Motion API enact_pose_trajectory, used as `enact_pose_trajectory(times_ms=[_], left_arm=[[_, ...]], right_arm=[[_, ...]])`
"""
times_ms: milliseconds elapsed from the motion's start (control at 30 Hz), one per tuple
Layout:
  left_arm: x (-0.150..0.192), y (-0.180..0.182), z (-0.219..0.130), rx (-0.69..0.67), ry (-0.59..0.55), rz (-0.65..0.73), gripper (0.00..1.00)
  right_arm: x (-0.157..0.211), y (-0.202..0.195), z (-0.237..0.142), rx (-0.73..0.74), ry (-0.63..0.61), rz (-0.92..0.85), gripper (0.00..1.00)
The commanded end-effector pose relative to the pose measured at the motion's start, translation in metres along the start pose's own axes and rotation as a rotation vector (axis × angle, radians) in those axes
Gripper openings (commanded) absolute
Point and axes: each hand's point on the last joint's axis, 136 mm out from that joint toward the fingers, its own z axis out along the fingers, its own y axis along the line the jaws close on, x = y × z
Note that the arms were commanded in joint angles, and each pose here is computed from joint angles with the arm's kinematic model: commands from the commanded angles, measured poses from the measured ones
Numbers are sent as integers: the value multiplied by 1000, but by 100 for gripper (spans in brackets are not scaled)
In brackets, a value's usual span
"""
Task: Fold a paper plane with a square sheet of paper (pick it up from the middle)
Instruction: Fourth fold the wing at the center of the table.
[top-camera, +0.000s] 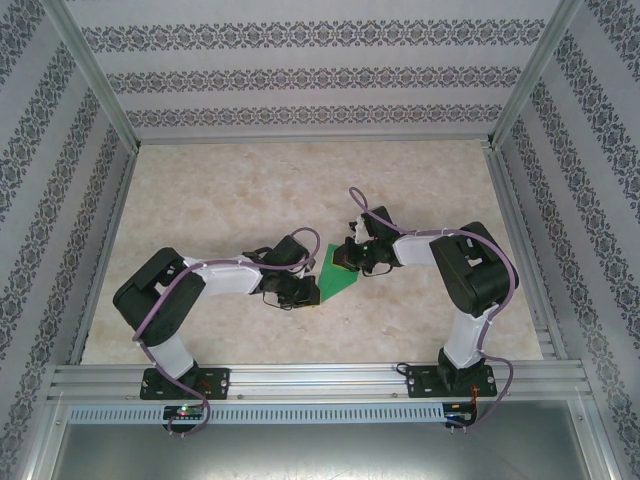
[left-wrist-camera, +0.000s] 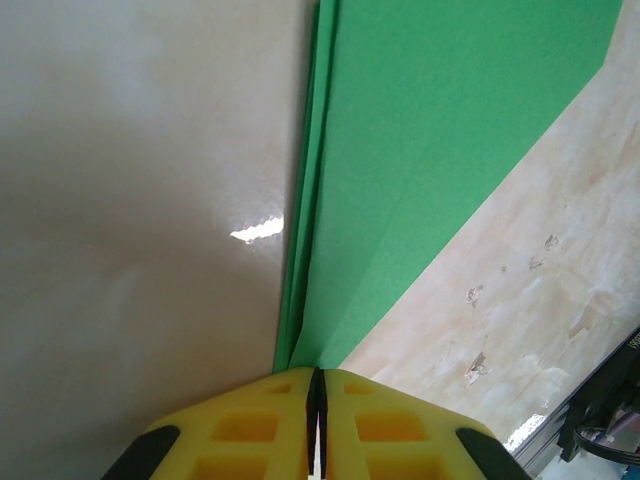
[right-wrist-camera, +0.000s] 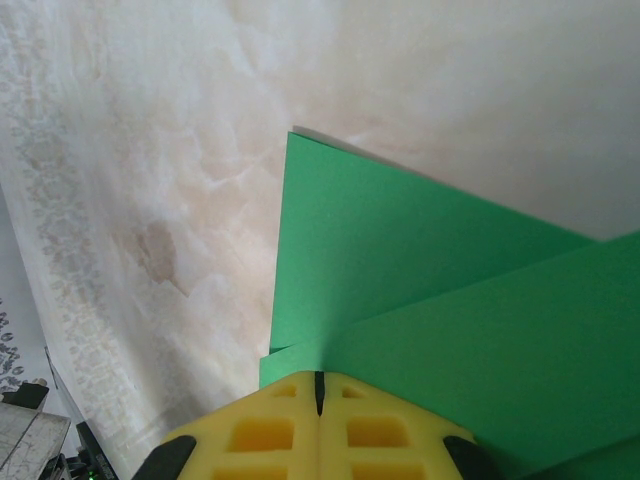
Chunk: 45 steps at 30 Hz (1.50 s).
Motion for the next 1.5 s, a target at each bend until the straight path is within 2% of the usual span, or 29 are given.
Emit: enact_pose_trajectory(times_ms=[0,233,333,600,767,933,1167,1300,1467], left_arm=[[17,28,-1,-81,35,-57,13],[-11,-21,-26,78,-88,33,14],[-20,-28,-26,86,-110,45,14],[-20,-11,-4,22,-51,5,9],[-11,10,-2,-58,-32,-15,5],[-4,22,-2,-79,-29,-33,0],[-3,24,-7,-10,-49,-65,0],[-12,1,-17,84,-89,-24,0],[-18,-11,-25,123,-124,4,2]], right_arm=[[30,-68,11,242,61,96,0],[29,-67,10,239,52,96,0],[28,-67,11,237,51,98,0],[28,-65,11,229,49,99,0],[25,-63,9,229,43,96,0],[22,-61,6,241,34,85,0],[23,-68,5,261,34,94,0],[23,-69,6,259,35,96,0],[24,-67,7,256,36,97,0]])
